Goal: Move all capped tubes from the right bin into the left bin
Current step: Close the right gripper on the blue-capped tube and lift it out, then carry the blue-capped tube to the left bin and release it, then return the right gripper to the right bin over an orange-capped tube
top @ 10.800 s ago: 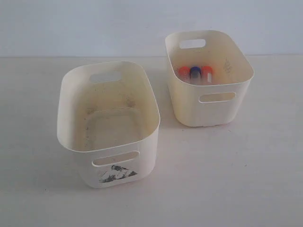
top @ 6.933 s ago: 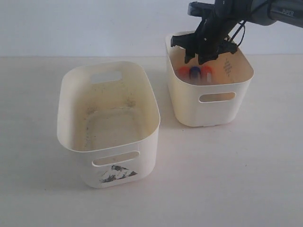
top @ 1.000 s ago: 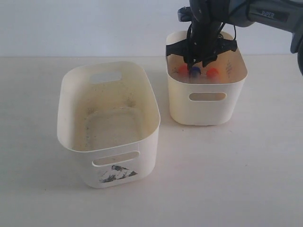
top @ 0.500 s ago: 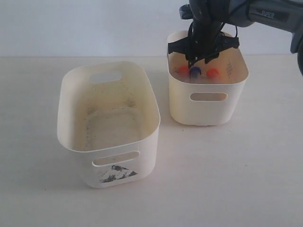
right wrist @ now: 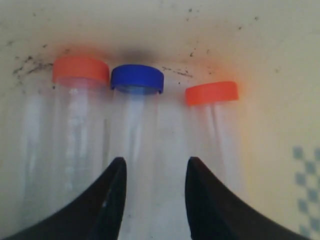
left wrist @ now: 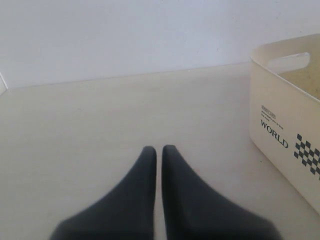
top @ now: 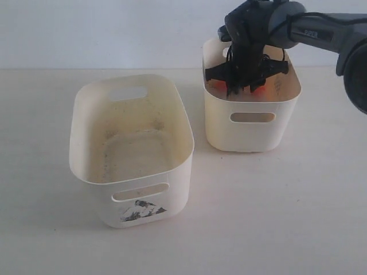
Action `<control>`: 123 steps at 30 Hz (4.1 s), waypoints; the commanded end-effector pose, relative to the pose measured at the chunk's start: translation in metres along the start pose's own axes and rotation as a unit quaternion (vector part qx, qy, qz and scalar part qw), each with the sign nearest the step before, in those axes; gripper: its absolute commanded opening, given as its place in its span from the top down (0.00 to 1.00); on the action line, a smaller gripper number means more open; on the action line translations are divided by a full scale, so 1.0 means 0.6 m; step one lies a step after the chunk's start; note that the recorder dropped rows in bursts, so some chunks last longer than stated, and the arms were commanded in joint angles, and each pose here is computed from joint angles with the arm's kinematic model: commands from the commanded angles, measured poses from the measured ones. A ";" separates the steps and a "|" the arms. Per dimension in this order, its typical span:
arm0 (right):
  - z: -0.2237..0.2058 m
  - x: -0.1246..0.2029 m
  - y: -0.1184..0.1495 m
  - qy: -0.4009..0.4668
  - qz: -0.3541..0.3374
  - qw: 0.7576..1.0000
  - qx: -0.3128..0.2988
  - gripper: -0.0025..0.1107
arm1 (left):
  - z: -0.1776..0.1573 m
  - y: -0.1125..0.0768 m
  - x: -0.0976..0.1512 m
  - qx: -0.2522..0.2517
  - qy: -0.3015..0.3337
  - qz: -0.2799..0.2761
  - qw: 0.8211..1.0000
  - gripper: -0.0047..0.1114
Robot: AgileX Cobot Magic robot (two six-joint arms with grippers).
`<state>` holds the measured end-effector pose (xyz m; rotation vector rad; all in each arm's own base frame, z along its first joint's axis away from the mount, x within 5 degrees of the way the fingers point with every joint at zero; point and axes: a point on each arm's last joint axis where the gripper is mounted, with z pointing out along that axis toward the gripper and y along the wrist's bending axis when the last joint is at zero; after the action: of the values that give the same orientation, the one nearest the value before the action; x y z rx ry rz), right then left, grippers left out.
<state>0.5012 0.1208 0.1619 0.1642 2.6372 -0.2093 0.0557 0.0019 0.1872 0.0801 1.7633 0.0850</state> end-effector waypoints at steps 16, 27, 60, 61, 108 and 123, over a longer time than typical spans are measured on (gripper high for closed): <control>0.067 0.036 0.014 0.047 -0.010 0.999 -0.001 0.51 | -0.001 0.000 -0.003 0.001 -0.007 -0.011 1.000 0.92; 0.025 0.012 0.004 0.017 -0.013 1.000 0.003 0.98 | -0.001 0.000 -0.003 0.001 -0.007 -0.011 1.000 0.92; -0.373 0.118 0.187 0.037 -0.219 0.941 -0.254 0.92 | -0.001 0.000 -0.003 0.001 -0.007 -0.011 1.000 0.92; -0.366 0.122 0.191 0.046 -0.224 0.939 -0.257 0.85 | -0.001 0.000 -0.003 0.001 -0.007 -0.011 1.000 0.92; -0.017 -0.008 0.000 -0.005 0.025 0.992 -0.122 0.64 | -0.001 0.000 -0.003 0.001 -0.007 -0.011 1.000 0.92; -0.058 -0.029 -0.007 -0.043 0.031 0.989 -0.135 0.64 | -0.001 0.000 -0.003 0.001 -0.007 -0.011 1.000 0.92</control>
<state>0.5010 0.1279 0.1816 0.1578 2.5812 0.1711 0.0557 0.0019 0.1872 0.0801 1.7633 0.0850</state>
